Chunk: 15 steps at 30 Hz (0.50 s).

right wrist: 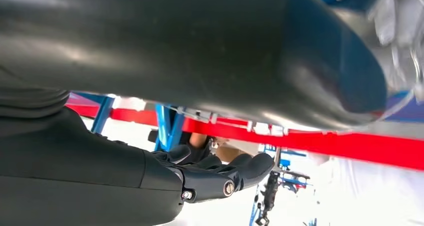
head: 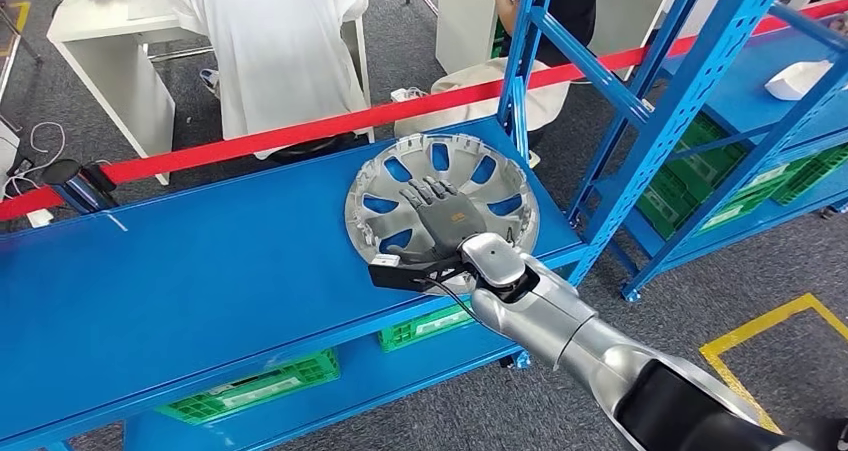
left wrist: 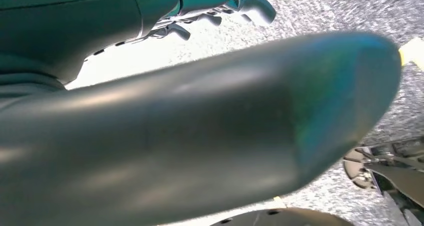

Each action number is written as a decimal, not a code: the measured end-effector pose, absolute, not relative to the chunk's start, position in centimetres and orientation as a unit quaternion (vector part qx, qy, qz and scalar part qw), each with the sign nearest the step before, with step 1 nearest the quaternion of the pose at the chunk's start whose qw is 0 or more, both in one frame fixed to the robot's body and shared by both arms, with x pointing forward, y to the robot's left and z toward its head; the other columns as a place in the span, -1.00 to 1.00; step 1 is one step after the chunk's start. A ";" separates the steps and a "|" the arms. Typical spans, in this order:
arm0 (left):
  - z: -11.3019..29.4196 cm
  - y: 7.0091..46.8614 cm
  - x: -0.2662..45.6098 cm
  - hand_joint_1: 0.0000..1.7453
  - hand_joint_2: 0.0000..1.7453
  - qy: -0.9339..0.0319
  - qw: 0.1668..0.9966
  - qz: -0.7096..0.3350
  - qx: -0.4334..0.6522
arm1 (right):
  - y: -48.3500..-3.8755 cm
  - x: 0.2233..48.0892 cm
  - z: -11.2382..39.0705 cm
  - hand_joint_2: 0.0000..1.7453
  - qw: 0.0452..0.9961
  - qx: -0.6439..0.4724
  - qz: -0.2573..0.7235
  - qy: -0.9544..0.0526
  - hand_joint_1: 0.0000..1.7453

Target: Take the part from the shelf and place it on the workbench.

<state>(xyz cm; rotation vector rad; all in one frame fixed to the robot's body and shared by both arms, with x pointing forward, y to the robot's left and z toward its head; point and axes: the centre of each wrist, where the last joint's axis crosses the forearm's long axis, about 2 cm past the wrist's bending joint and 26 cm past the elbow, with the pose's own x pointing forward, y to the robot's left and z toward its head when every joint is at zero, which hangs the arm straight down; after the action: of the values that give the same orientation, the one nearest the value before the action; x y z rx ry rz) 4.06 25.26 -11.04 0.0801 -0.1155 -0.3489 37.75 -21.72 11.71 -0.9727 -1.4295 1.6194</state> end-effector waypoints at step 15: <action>-11.0 25.3 4.5 -1.00 -1.00 -0.061 0.983 -0.170 0.043 | -16.8 34.7 9.7 -1.00 0.432 -0.290 0.628 -0.579 -1.00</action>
<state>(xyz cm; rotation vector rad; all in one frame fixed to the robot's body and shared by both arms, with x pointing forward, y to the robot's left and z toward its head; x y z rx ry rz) 4.52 25.31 -10.99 0.0856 -0.1235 -0.3418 34.74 -16.78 9.69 -0.7232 -1.4424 1.5641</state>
